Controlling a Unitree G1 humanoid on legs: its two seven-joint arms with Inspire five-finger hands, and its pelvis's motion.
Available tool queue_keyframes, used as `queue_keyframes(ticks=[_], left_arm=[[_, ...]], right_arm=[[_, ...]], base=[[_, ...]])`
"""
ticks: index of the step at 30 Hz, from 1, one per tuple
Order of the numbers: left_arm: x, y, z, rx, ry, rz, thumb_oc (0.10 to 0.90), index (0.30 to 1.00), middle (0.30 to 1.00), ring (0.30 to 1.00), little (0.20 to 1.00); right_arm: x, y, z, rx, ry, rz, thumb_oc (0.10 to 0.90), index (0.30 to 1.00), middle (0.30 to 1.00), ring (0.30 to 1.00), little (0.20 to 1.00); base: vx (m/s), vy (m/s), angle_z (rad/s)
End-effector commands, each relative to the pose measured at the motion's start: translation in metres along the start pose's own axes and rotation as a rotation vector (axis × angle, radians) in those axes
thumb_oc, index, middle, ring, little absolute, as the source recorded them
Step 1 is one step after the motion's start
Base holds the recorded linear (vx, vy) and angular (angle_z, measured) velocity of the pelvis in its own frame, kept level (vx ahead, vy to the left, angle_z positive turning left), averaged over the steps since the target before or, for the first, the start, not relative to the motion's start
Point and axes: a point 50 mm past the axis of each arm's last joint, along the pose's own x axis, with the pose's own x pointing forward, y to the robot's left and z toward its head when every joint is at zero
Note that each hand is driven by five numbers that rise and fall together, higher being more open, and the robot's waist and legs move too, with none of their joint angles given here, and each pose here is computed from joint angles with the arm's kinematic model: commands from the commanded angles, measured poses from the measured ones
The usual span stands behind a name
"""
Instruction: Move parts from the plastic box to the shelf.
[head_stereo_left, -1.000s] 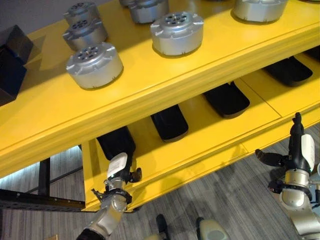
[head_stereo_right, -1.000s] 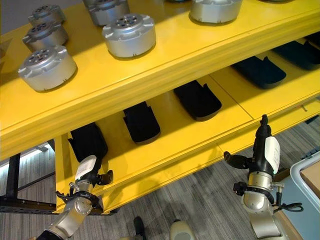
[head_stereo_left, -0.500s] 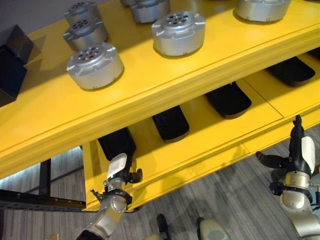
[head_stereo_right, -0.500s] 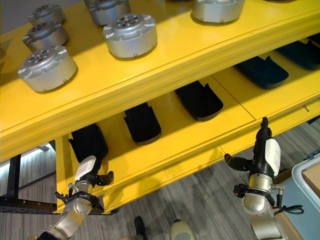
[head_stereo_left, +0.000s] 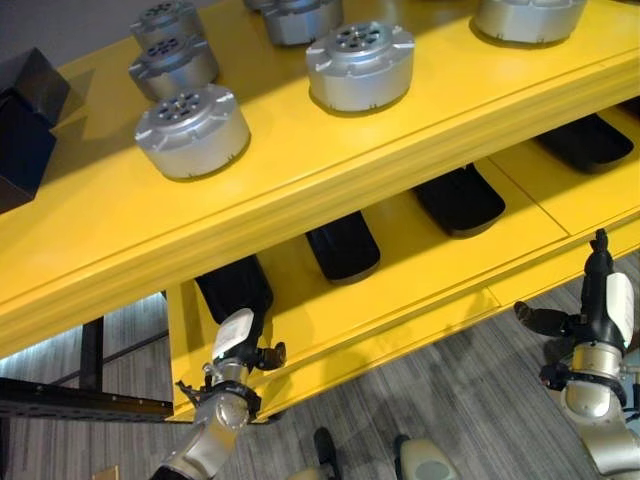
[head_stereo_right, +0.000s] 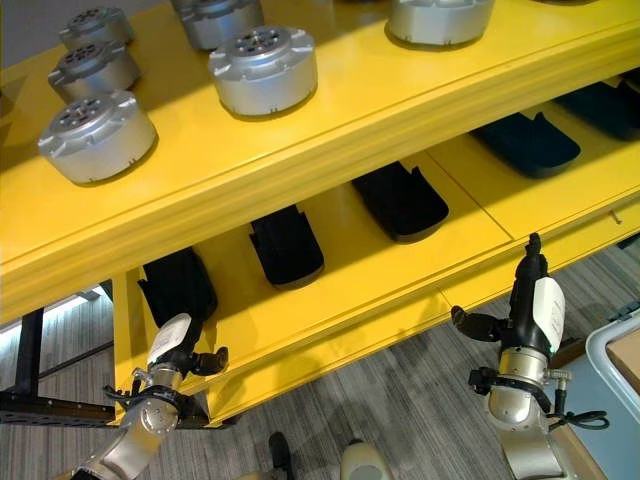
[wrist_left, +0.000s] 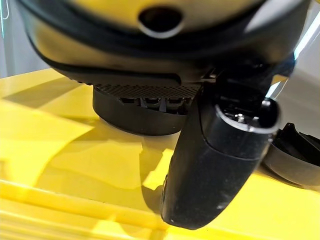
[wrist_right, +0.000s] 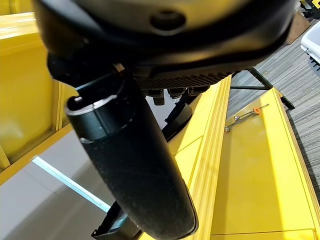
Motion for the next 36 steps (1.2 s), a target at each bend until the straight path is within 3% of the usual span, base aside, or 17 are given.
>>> queue_keyframes(ticks=[1,7,21,36], left_arm=[[0.003,0.022,-0.003,0.031,-0.027,0.037,0.9,1.0,1.0,1.0,1.0],[0.002,0.024,-0.002,0.045,-0.036,0.046,0.9,1.0,1.0,1.0,1.0],[-0.003,0.052,0.005,-0.051,-0.119,0.318,0.9,1.0,1.0,1.0,1.0],[-0.004,0.069,0.021,-0.119,-0.239,0.395,0.9,1.0,1.0,1.0,1.0]], right_arm=[[0.023,-0.036,0.051,0.089,-0.24,-0.204,0.9,1.0,1.0,1.0,1.0],[0.024,-0.038,0.051,0.087,-0.239,-0.208,0.9,1.0,1.0,1.0,1.0],[0.012,-0.031,0.041,0.087,-0.209,-0.232,0.9,1.0,1.0,1.0,1.0],[0.008,-0.027,0.037,0.099,-0.195,-0.239,0.9,1.0,1.0,1.0,1.0]], base=[[0.0,0.0,0.0],[0.0,0.0,0.0],[0.0,-0.024,0.02],[0.0,-0.006,0.02]])
